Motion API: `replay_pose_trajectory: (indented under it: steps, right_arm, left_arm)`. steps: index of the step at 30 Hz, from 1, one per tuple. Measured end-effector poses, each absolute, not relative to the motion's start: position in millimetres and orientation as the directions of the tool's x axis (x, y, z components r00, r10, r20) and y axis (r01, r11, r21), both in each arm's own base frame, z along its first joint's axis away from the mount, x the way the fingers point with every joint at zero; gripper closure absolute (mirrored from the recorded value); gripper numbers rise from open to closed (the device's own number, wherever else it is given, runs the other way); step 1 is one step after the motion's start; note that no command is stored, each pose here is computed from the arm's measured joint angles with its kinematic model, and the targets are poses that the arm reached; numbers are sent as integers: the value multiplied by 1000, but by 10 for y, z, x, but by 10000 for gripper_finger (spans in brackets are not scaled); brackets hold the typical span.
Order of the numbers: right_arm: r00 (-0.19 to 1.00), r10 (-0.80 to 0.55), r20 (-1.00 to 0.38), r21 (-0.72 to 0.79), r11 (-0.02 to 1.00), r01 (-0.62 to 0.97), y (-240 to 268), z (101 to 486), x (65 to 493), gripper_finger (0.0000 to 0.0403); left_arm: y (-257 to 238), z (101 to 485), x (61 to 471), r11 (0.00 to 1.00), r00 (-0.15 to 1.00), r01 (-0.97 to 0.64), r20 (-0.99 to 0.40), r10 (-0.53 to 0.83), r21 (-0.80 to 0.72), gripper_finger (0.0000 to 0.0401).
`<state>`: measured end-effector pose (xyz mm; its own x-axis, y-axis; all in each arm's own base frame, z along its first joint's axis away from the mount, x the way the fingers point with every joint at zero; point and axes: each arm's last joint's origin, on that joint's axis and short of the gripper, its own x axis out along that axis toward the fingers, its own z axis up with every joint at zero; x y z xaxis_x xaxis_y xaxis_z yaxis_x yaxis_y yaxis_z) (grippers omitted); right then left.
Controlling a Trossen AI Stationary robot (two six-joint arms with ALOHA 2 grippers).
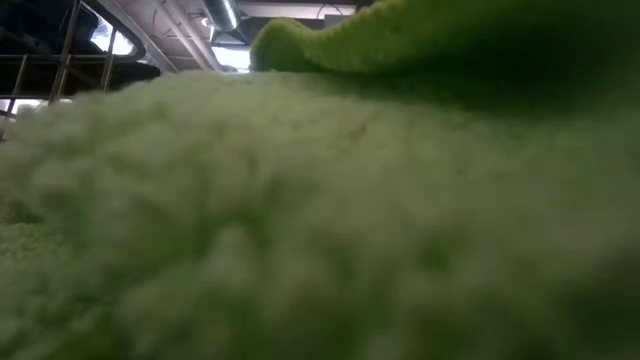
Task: Sort microfiber towel by color & place in baskets
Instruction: Put the yellow microfiber towel into the right transparent bin
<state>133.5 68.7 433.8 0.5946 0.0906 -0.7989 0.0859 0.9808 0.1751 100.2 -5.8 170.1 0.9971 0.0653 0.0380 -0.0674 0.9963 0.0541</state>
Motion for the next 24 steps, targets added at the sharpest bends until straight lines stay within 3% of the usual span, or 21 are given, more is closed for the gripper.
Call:
replay_pose_trajectory:
  steps: [6,14,19,24]
  right_arm:
    - [572,116,-812,303,921,244,482,4384,955,401]
    - [607,207,-767,458,840,291,347,4443,682,401]
    - [600,179,-780,426,854,299,359,4385,714,401]
    - [508,165,-845,331,909,255,418,4135,798,401]
  left_arm:
    - [-58,1701,1002,996,997,-68,38,66,54,387]
    - [-58,1701,1002,996,997,-68,38,66,54,387]
    - [-58,1701,1002,996,997,-68,38,66,54,387]
    - [-58,1701,1002,996,997,-68,38,66,54,387]
